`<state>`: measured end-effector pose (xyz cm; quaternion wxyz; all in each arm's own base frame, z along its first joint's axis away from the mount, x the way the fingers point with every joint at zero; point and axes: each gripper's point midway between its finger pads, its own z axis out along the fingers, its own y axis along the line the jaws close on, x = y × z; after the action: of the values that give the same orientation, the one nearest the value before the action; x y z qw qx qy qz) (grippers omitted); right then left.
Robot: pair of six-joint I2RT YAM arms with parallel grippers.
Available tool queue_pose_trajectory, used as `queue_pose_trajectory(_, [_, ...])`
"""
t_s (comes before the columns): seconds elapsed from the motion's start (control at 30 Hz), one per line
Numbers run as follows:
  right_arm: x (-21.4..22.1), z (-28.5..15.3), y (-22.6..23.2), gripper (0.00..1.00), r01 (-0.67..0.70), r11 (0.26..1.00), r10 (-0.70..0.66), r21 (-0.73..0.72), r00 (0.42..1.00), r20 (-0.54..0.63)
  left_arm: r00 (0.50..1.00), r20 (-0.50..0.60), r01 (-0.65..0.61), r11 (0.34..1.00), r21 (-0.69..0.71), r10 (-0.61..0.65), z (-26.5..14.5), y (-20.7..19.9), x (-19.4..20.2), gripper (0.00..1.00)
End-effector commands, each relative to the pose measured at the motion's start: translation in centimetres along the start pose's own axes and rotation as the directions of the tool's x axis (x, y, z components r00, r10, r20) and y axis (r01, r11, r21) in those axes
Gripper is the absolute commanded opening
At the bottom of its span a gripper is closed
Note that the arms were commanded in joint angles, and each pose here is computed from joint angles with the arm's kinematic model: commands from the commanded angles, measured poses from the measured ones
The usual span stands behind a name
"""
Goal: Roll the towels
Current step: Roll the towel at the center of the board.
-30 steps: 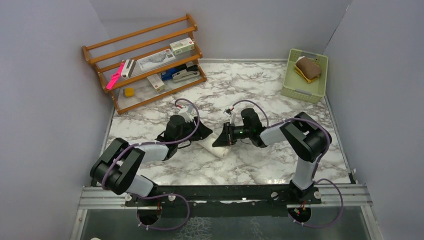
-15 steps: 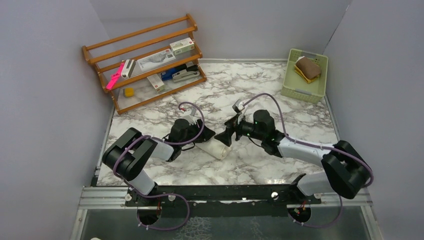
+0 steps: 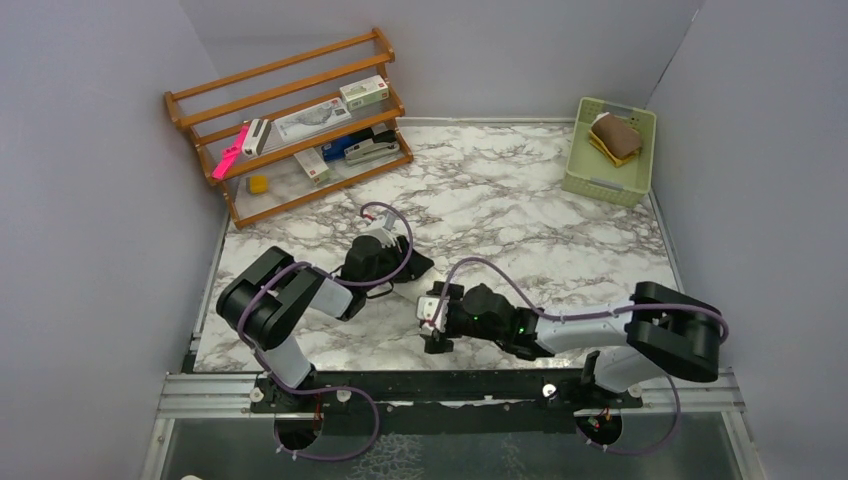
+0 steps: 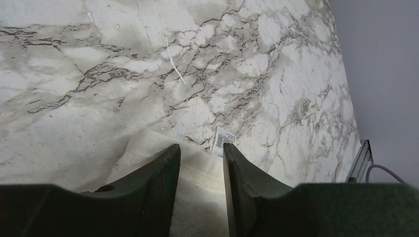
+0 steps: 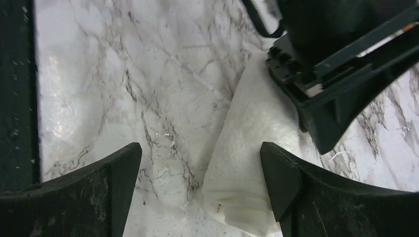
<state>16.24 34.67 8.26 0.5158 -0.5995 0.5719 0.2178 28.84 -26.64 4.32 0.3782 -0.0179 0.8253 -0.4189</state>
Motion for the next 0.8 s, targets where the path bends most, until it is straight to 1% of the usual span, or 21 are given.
queue_pose_trajectory(0.0, [0.9, 1.8, 0.5, 0.9, 0.165, 0.986, -0.162, 0.031, 0.983, -0.089, 0.989, -0.141, 0.021, 0.99, -0.142, -0.041, -0.7, 4.0, 4.6, 0.41])
queue_pose_trajectory(0.1, [2.3, 2.7, 0.2, 0.88, 0.188, 0.98, -0.177, 0.061, 0.972, -0.158, 0.989, -0.145, 0.019, 0.989, -0.145, -0.04, -0.7, 4.1, 4.7, 0.4])
queue_pose_trajectory(0.2, [3.4, 2.8, -1.0, 0.86, 0.198, 0.972, -0.167, 0.126, 0.961, -0.222, 0.989, -0.146, 0.014, 0.989, -0.145, -0.035, -0.7, 4.2, 4.7, 0.4])
queue_pose_trajectory(0.37, [4.0, 2.5, -2.0, 0.84, 0.187, 0.963, -0.133, 0.193, 0.956, -0.262, 0.988, -0.152, 0.008, 0.99, -0.138, -0.029, -0.5, 4.1, 4.7, 0.4])
queue_pose_trajectory(0.4, [4.3, 2.4, -2.0, 0.82, 0.183, 0.963, -0.126, 0.197, 0.954, -0.272, 0.988, -0.154, 0.006, 0.991, -0.136, -0.027, -0.4, 4.0, 4.7, 0.4])
queue_pose_trajectory(0.5, [4.8, 2.5, -1.9, 0.74, 0.165, 0.967, -0.102, 0.193, 0.948, -0.301, 0.987, -0.16, -0.002, 0.992, -0.127, -0.018, -0.2, 3.8, 4.5, 0.4])
queue_pose_trajectory(0.6, [4.8, 2.5, -1.7, 0.66, 0.125, 0.975, -0.066, 0.181, 0.951, -0.304, 0.987, -0.159, -0.017, 0.992, -0.124, -0.003, -0.1, 3.7, 4.0, 0.4])
queue_pose_trajectory(0.63, [4.7, 2.5, -1.6, 0.61, 0.103, 0.979, -0.046, 0.175, 0.952, -0.302, 0.988, -0.156, -0.018, 0.992, -0.125, -0.002, -0.2, 3.7, 3.8, 0.41])
queue_pose_trajectory(0.67, [4.8, 2.5, -1.7, 0.54, 0.079, 0.982, -0.024, 0.171, 0.953, -0.304, 0.988, -0.151, -0.019, 0.992, -0.126, -0.001, -0.3, 3.8, 3.4, 0.4])
queue_pose_trajectory(0.73, [4.8, 2.4, -1.8, 0.35, 0.029, 0.986, 0.022, 0.161, 0.953, -0.303, 0.989, -0.146, -0.016, 0.99, -0.139, -0.005, -0.6, 4.3, 2.8, 0.4])
queue_pose_trajectory(0.77, [5.0, 2.2, -2.4, 0.09, 0.005, 0.984, 0.05, 0.176, 0.95, -0.308, 0.992, -0.124, -0.019, 0.991, -0.13, 0.003, -0.9, 3.9, 1.8, 0.4])
